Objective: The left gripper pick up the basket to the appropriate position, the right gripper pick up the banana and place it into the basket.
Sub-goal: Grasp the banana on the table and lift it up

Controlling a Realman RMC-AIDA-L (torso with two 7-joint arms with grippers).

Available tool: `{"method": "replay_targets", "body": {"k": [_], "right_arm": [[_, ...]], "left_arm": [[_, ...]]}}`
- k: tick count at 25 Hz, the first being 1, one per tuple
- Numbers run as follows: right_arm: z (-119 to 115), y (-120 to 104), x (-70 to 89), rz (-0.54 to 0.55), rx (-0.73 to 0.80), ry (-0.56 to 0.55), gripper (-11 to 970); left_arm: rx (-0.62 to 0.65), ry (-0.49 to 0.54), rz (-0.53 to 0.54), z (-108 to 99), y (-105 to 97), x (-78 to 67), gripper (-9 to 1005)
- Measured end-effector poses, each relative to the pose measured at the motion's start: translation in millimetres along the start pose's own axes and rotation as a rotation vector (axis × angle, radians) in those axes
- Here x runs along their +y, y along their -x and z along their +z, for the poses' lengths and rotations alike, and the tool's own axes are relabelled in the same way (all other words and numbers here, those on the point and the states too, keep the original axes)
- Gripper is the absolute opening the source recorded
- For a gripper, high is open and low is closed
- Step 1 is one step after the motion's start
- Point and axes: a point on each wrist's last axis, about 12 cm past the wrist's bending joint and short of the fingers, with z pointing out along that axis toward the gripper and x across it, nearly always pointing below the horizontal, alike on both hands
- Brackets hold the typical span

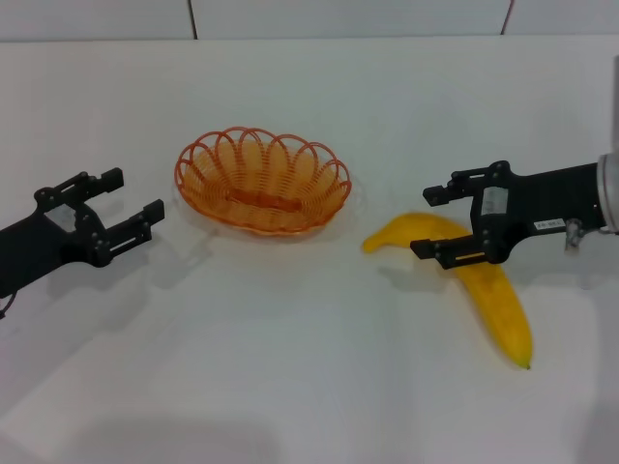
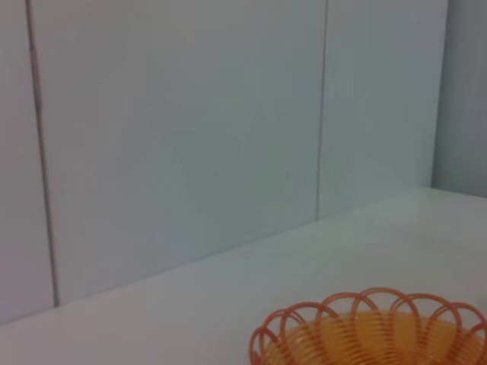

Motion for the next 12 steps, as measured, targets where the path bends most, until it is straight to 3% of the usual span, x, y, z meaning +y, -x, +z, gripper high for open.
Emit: {"method": "replay_targets", "body": {"k": [8,12], "right_arm": [[17,29,18.8,-0.060,0.108,-0.082,754],[18,38,21.0,-0.060,0.175,-0.111,755]], "left_arm": [[-0.004,0.008,-0.010,-1,-1,-0.4,739],[0.000,0.017,-0.012,-2,-2,0.5,739]]}}
